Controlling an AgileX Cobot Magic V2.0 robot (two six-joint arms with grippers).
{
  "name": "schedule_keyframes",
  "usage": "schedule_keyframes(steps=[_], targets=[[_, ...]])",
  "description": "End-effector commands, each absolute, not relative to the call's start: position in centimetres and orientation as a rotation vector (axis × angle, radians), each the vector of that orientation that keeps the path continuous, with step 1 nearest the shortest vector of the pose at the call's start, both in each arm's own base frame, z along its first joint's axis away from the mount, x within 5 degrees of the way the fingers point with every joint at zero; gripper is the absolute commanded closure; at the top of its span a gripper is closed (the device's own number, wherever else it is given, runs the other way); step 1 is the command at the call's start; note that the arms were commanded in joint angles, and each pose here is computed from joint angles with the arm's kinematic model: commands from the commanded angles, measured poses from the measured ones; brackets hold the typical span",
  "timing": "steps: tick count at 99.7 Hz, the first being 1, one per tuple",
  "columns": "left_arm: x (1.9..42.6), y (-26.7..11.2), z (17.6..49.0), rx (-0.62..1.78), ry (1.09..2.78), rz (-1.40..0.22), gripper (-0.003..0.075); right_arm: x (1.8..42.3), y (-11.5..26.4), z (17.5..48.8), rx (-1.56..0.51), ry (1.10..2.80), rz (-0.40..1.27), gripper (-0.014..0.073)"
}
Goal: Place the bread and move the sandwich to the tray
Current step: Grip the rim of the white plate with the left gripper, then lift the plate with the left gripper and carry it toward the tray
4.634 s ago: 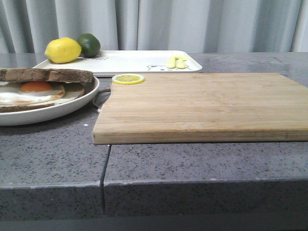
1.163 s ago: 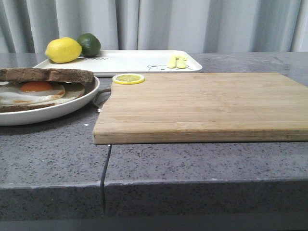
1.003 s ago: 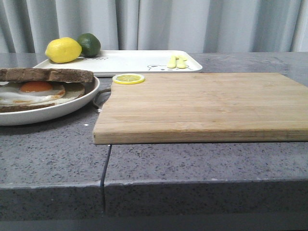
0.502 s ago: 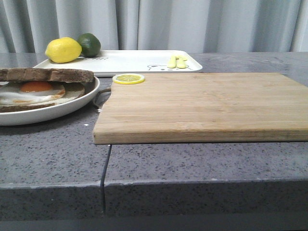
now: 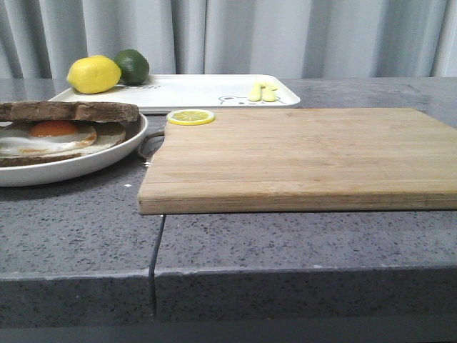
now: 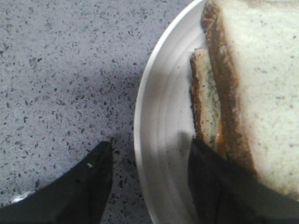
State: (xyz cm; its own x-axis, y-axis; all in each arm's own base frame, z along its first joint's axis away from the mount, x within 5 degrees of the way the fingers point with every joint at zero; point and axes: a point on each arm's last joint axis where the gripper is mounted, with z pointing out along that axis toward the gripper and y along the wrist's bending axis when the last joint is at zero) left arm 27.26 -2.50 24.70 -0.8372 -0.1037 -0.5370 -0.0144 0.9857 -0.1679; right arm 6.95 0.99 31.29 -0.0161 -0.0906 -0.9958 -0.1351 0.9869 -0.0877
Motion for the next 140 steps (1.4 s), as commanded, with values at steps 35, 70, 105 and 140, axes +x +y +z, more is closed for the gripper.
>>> schedule_keyframes(steps=[35, 70, 105, 140], targets=[[27.5, -2.5, 26.4, -0.099, 2.487, -0.224, 0.066, 6.8, 0.8, 32.8, -0.159, 1.492, 0.017, 0.0191], [27.5, -2.7, 26.4, -0.143, 2.489, -0.277, 0.0739, 6.8, 0.8, 32.8, -0.159, 1.492, 0.017, 0.0191], [26.6, -2.8, 28.4, -0.264, 2.419, -0.414, 0.0739, 6.8, 0.8, 32.8, -0.159, 1.492, 0.017, 0.0191], [25.2, 0.5, 33.1, -0.424, 2.293, -0.464, 0.0739, 6.8, 0.8, 32.8, -0.159, 1.491, 0.017, 0.0191]])
